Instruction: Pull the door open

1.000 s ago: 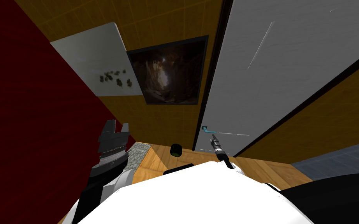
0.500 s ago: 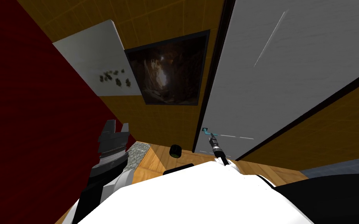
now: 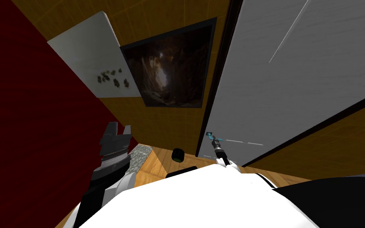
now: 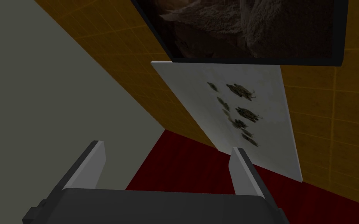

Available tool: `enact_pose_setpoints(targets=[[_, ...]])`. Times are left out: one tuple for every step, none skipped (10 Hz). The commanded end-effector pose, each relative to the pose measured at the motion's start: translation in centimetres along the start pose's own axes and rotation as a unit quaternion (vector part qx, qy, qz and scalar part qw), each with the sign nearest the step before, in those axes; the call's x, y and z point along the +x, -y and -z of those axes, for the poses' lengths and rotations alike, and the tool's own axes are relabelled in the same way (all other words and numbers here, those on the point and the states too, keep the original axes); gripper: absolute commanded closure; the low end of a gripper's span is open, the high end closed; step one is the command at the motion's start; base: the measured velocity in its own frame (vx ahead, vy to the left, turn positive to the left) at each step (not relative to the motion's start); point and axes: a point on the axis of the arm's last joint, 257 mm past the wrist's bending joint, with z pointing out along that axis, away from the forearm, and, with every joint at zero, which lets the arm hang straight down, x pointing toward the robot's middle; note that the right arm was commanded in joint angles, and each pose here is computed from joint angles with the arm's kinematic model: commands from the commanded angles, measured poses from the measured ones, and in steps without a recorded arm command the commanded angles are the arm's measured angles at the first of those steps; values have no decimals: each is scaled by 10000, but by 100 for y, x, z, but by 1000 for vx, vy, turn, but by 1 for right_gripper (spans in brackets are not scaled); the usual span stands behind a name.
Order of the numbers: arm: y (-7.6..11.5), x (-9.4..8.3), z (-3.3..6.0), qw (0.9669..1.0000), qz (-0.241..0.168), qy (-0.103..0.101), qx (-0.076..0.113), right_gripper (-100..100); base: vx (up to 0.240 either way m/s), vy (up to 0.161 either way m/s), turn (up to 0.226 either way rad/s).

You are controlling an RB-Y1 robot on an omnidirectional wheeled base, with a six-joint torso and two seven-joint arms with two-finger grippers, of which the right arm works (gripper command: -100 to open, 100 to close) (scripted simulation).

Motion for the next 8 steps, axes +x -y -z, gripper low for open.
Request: enact_pose_setpoints(targets=[[1, -2, 5, 10000, -4, -1, -2, 100, -20, 15, -9], [1, -2, 5, 10000, -4, -1, -2, 100, -15, 10, -2], [1, -2, 5, 10000, -4, -1, -2, 100, -9, 4, -1], [1, -2, 5, 10000, -4, -1, -2, 100, 0, 0, 0], [1, -2, 5, 10000, -4, -1, -2, 100, 0, 0, 0], [14, 55, 1, 10000, 6, -80, 19, 100, -116, -20, 58], [14, 77, -3, 9999, 6, -108, 19, 100, -201, -32, 71], [14, 126, -10, 9999, 6, -172, 19, 100, -205, -35, 58]])
